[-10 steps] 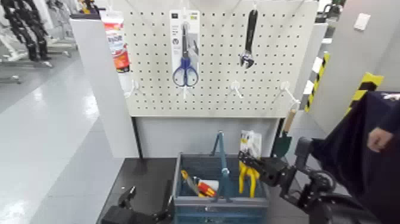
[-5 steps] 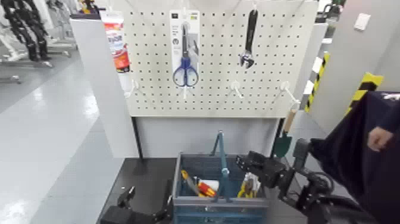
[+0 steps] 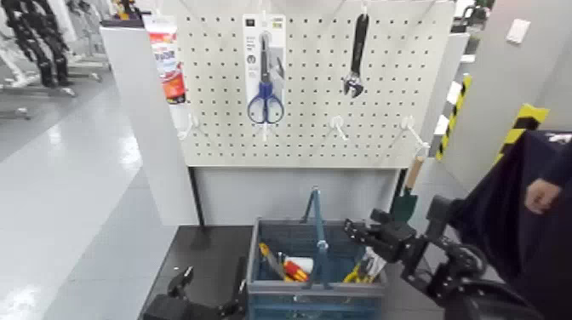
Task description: Put the yellow pliers into the crate.
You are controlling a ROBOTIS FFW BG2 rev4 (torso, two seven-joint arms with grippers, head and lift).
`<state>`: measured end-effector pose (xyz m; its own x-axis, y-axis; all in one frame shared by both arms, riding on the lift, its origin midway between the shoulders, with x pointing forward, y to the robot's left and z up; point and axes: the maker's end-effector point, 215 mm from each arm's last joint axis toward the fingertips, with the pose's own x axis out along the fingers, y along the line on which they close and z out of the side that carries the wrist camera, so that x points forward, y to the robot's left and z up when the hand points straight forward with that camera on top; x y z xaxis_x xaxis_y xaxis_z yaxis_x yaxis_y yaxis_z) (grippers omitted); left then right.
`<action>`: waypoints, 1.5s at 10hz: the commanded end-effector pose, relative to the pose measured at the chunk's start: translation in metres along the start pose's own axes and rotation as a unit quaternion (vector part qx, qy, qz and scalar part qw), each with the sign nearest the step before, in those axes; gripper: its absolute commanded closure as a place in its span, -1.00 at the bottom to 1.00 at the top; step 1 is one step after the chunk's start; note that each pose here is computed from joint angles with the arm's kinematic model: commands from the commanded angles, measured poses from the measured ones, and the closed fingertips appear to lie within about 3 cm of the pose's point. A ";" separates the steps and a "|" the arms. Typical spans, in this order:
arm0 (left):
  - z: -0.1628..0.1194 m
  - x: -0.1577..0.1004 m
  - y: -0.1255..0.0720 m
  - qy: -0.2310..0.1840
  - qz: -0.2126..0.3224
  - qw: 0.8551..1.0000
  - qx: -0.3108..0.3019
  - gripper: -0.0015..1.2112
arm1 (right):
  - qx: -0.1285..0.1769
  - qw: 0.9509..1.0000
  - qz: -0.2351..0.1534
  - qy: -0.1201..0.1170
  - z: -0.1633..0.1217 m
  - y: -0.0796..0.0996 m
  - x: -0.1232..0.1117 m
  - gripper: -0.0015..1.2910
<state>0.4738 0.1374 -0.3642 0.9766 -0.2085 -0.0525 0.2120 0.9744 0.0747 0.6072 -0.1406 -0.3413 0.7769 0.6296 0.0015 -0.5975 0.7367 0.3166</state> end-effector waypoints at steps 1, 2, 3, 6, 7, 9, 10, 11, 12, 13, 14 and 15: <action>0.000 -0.001 0.000 -0.001 0.000 1.000 0.000 -0.64 | -0.050 0.994 -0.083 -0.055 0.025 0.003 -0.042 -0.95; -0.001 -0.002 0.001 0.000 0.001 1.000 0.000 -0.64 | -0.061 0.987 -0.134 -0.055 0.016 0.006 -0.067 -0.94; -0.002 -0.003 0.003 0.000 0.004 1.000 -0.001 -0.64 | -0.069 0.985 -0.149 -0.057 0.005 0.018 -0.084 -0.94; -0.005 -0.009 0.008 0.004 0.009 1.000 0.000 -0.64 | -0.075 0.978 -0.192 -0.045 -0.031 0.038 -0.135 -0.94; -0.005 -0.009 0.010 0.004 0.012 1.000 -0.001 -0.64 | -0.075 0.976 -0.201 -0.040 -0.039 0.047 -0.149 -0.94; -0.004 -0.009 0.013 0.004 0.015 1.000 0.000 -0.64 | -0.070 0.973 -0.219 -0.026 -0.054 0.056 -0.165 -0.96; -0.004 -0.009 0.015 0.004 0.017 1.000 0.000 -0.64 | -0.067 0.973 -0.222 -0.018 -0.066 0.064 -0.170 -0.96; -0.005 -0.009 0.015 0.005 0.019 1.000 0.000 -0.64 | -0.066 0.970 -0.233 -0.018 -0.073 0.067 -0.176 -0.96; -0.005 -0.009 0.016 0.005 0.020 1.000 -0.001 -0.64 | -0.069 0.967 -0.243 -0.018 -0.074 0.066 -0.180 -0.96; -0.004 -0.008 0.015 0.004 0.019 1.000 -0.001 -0.64 | -0.071 0.968 -0.240 -0.017 -0.074 0.067 -0.177 -0.96; -0.004 -0.008 0.015 0.005 0.019 1.000 0.000 -0.64 | -0.069 0.969 -0.238 -0.016 -0.076 0.068 -0.176 -0.96; -0.005 -0.008 0.015 0.006 0.019 1.000 -0.001 -0.64 | -0.065 0.969 -0.238 -0.013 -0.078 0.068 -0.175 -0.96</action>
